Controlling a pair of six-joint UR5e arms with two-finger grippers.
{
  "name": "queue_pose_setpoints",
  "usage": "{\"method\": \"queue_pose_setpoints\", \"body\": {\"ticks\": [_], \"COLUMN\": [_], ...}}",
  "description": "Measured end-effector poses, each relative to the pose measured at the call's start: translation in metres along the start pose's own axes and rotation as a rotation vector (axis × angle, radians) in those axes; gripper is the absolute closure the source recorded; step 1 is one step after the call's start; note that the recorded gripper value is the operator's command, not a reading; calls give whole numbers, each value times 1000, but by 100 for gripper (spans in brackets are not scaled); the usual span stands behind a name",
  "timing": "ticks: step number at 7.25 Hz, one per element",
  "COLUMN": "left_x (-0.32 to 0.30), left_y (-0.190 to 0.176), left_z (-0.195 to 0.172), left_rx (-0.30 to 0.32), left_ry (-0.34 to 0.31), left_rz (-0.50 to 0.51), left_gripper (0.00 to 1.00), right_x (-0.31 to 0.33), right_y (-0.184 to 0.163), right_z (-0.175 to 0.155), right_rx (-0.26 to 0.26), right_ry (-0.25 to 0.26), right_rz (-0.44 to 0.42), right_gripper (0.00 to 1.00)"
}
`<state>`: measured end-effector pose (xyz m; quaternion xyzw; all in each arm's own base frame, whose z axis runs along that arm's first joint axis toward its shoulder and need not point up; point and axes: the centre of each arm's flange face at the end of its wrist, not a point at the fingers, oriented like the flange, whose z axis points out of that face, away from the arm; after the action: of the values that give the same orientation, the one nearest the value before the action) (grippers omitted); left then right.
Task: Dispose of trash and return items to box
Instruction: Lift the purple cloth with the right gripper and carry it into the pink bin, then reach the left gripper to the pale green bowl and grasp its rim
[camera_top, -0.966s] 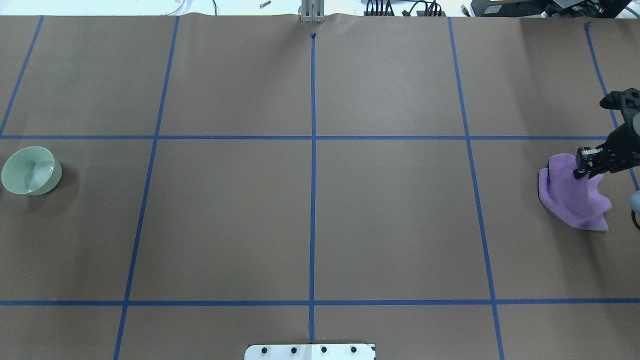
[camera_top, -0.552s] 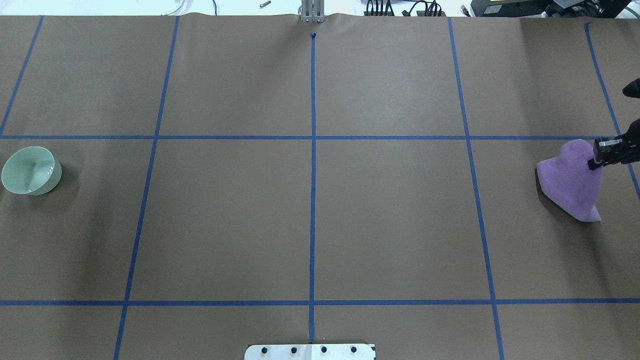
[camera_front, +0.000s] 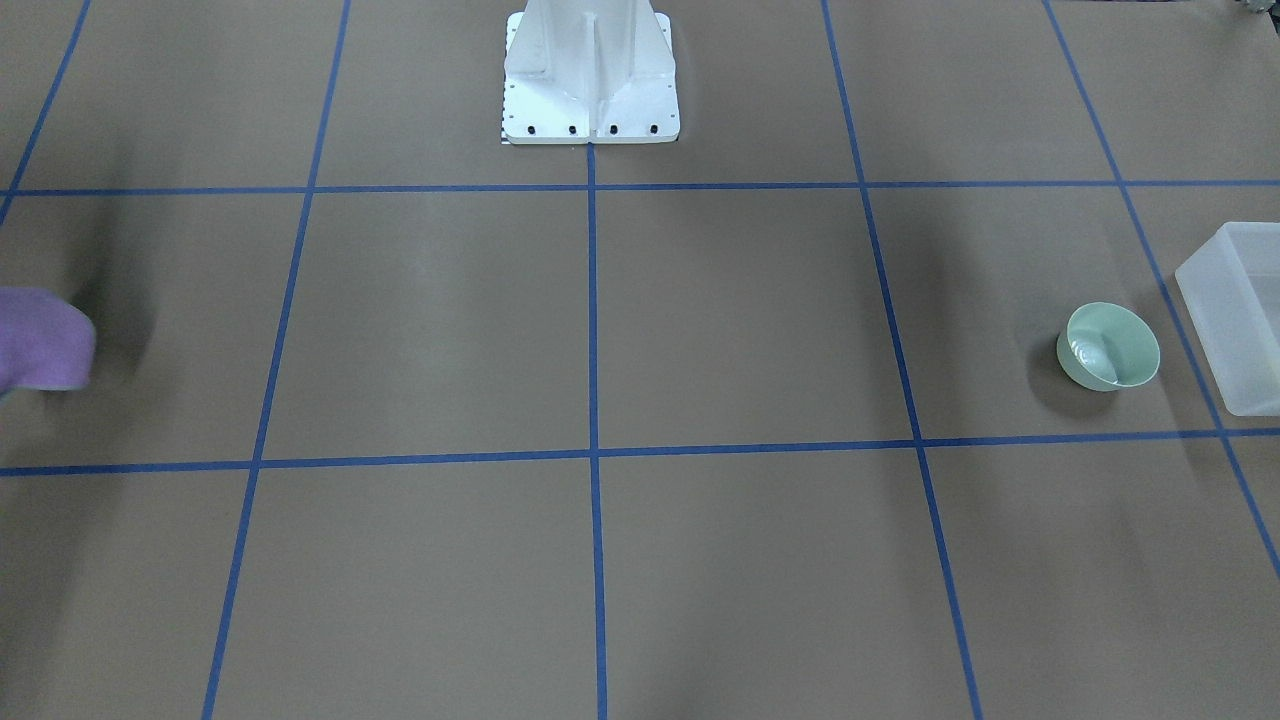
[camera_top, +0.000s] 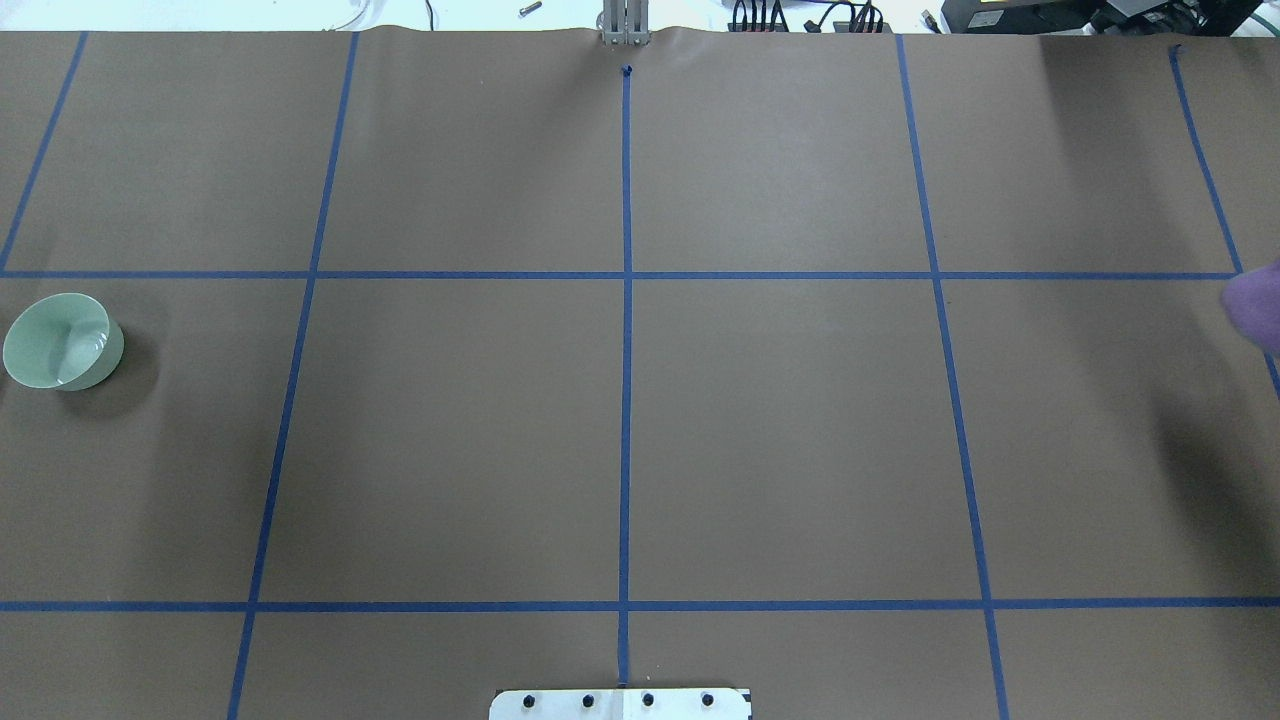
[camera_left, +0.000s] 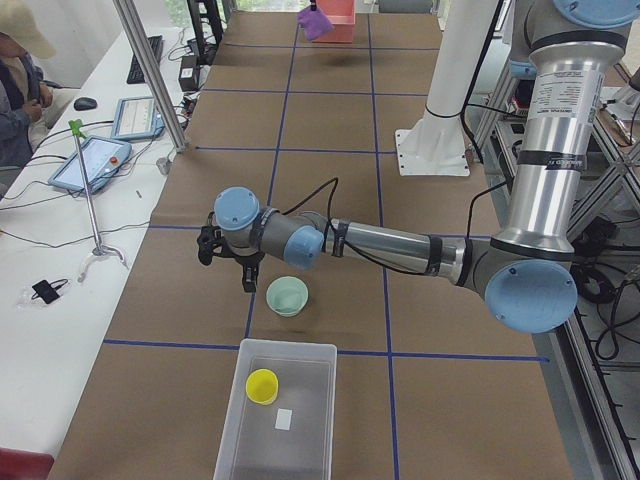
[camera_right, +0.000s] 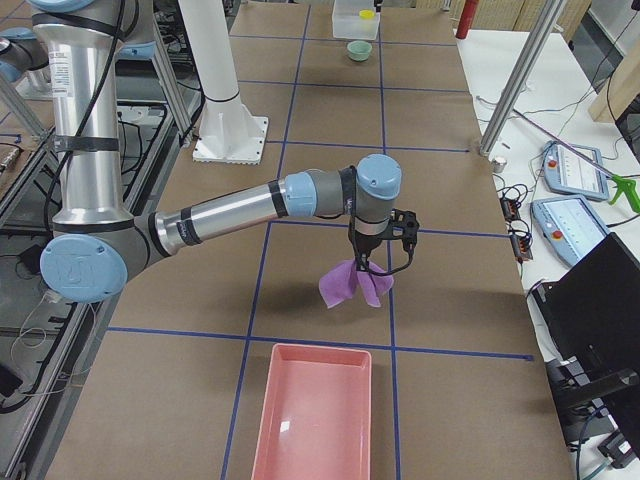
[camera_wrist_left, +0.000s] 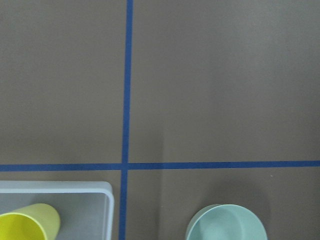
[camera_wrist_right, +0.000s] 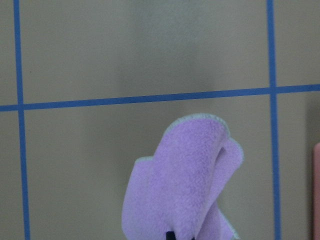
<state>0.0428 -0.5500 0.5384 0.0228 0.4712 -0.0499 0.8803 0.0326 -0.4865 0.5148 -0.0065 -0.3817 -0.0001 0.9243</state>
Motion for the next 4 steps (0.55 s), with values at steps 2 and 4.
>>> {"method": "queue_pose_setpoints", "body": {"ticks": [2, 4], "left_x": [21, 29], "left_y": [7, 11], "left_z": [21, 40], "left_rx": [-14, -21], "left_ry": [-38, -80], "left_rz": [9, 29], "left_gripper": [2, 2], "right_x": [80, 171], "right_y": [5, 29], "right_z": [-34, -9], "right_rx": [-50, -138], "right_ry": [101, 125], "right_rz": [-91, -153], "right_gripper": [100, 100]}}
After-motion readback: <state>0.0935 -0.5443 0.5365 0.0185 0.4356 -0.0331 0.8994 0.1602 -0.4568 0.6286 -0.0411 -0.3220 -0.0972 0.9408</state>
